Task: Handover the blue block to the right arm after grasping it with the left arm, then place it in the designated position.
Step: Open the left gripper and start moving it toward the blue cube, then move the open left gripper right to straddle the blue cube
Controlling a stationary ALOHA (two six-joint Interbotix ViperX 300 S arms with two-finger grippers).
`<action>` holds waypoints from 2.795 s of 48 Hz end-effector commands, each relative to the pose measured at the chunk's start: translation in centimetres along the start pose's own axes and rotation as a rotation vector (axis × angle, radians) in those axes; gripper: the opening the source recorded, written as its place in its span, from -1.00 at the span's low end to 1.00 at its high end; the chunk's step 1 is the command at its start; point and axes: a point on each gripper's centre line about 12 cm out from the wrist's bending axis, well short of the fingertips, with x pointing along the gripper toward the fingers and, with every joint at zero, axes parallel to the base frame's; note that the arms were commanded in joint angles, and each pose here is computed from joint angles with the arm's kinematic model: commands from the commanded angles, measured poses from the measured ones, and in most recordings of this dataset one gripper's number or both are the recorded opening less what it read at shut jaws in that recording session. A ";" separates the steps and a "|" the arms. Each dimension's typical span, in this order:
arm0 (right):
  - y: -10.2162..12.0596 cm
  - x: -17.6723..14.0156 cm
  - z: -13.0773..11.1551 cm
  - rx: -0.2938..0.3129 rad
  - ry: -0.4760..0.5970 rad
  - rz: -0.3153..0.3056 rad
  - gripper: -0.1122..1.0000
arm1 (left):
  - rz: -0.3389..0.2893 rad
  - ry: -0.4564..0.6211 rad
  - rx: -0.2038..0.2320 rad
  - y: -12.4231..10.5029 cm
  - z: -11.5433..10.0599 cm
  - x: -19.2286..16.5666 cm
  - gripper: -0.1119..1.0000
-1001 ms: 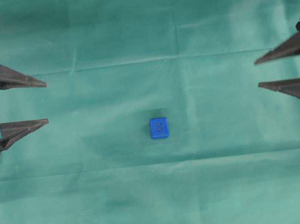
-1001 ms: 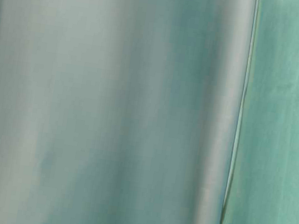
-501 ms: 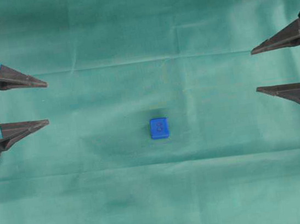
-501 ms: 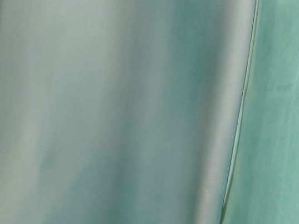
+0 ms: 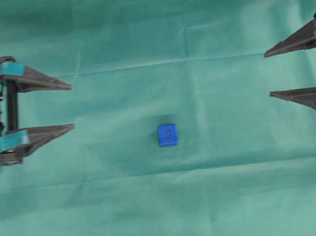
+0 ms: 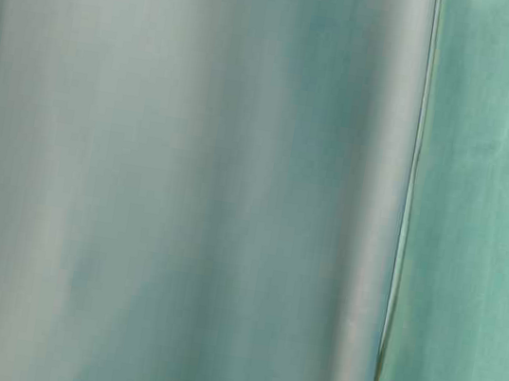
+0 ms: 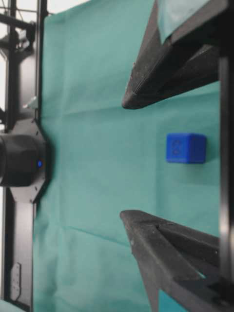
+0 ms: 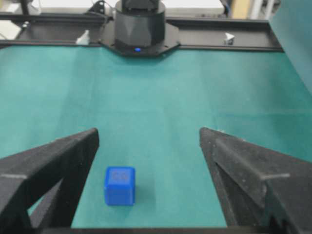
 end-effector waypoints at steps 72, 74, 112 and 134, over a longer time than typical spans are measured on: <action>0.1 0.7 0.8 0.003 -0.012 0.000 0.90 | 0.009 0.488 0.000 0.1 2.9 13.8 0.99; 0.0 0.7 0.7 0.005 -0.011 -0.002 0.90 | 0.010 0.512 -0.001 0.1 2.9 14.1 0.99; 0.0 0.9 0.7 0.002 -0.002 -0.003 0.90 | 0.010 0.600 -0.001 0.0 3.2 14.8 0.99; 0.0 0.9 0.7 0.000 0.000 -0.003 0.90 | 0.009 0.595 0.002 0.0 3.2 14.8 0.99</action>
